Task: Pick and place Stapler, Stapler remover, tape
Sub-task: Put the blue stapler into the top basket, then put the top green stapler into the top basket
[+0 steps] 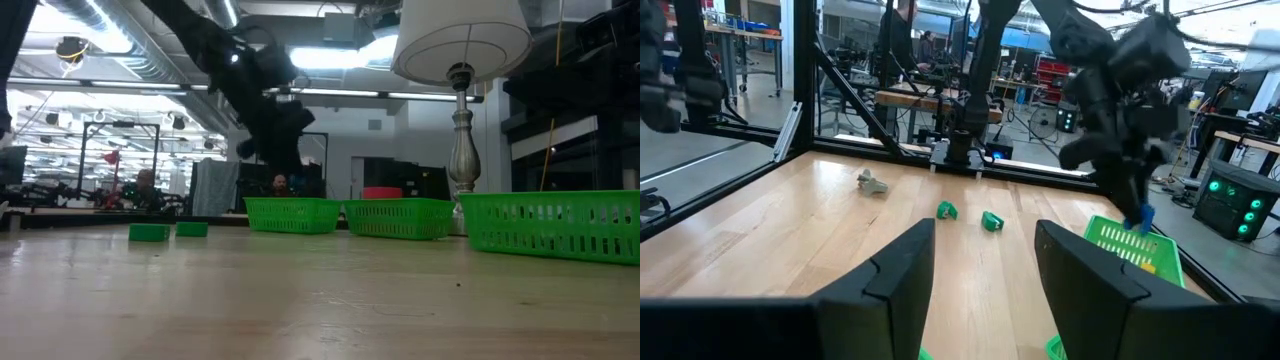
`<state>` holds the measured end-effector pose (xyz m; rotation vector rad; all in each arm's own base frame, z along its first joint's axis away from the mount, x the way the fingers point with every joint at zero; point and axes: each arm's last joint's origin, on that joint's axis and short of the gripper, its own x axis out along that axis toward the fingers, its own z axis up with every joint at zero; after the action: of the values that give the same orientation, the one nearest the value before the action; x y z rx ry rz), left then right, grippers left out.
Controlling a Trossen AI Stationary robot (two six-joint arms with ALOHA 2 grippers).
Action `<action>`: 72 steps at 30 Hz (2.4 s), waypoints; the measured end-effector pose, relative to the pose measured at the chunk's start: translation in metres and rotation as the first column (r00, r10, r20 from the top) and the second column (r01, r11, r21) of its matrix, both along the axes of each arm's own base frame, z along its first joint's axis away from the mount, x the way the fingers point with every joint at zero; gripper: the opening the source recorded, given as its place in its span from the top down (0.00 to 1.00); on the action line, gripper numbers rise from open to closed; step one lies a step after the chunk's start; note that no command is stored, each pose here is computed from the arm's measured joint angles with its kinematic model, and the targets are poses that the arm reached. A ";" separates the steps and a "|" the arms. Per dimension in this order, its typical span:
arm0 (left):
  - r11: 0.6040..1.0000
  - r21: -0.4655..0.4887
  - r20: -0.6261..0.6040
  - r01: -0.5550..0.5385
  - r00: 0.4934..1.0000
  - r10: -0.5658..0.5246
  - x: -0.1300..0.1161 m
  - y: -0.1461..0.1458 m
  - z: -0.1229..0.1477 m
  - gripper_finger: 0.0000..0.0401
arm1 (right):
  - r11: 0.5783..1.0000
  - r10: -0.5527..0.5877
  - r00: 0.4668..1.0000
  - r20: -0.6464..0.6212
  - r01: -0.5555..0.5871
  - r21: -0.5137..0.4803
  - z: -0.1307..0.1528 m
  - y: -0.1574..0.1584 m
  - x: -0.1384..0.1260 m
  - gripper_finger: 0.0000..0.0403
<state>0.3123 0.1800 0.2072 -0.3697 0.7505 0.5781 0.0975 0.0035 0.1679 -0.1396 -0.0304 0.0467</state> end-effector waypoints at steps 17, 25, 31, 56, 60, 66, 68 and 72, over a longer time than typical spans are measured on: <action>0.988 -0.157 -0.073 0.009 0.997 -0.021 -0.016 0.009 -0.012 0.64 | 1.000 0.000 1.000 0.000 0.000 0.000 0.000 0.000 0.000 0.56; 0.991 -0.117 -0.002 0.058 0.998 -0.059 -0.029 0.006 0.020 0.59 | 1.000 0.000 1.000 0.000 0.000 0.000 0.000 0.000 0.000 0.56; 0.991 -0.055 -0.012 0.120 0.993 -0.121 -0.051 -0.015 0.056 0.62 | 1.000 0.000 1.000 0.000 0.000 0.000 0.000 0.000 0.000 0.56; 0.987 -0.110 -0.278 0.114 0.950 -0.141 -0.094 -0.105 0.087 0.64 | 1.000 0.000 1.000 0.000 0.000 0.000 0.000 0.000 0.000 0.56; 0.994 -0.079 -0.307 0.079 0.947 -0.100 -0.094 -0.112 0.086 0.61 | 1.000 0.000 1.000 0.000 0.000 0.000 0.000 0.000 0.000 0.56; 0.994 -0.100 -0.312 0.040 0.948 -0.069 -0.093 -0.122 0.085 0.55 | 1.000 0.000 1.000 0.000 0.000 0.000 0.000 0.000 0.000 0.56; 0.994 -0.108 -0.305 0.028 0.950 -0.060 -0.093 -0.124 0.085 0.52 | 1.000 0.000 1.000 0.000 0.000 0.000 0.000 0.000 0.000 0.56; 0.993 -0.121 -0.300 0.005 0.953 -0.041 -0.091 -0.127 0.084 0.48 | 1.000 0.000 1.000 0.000 0.000 0.000 0.000 0.000 0.000 0.56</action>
<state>0.2213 0.0528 0.2912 -0.3864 1.0865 0.5762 0.0975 0.0035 0.1678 -0.1396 -0.0303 0.0467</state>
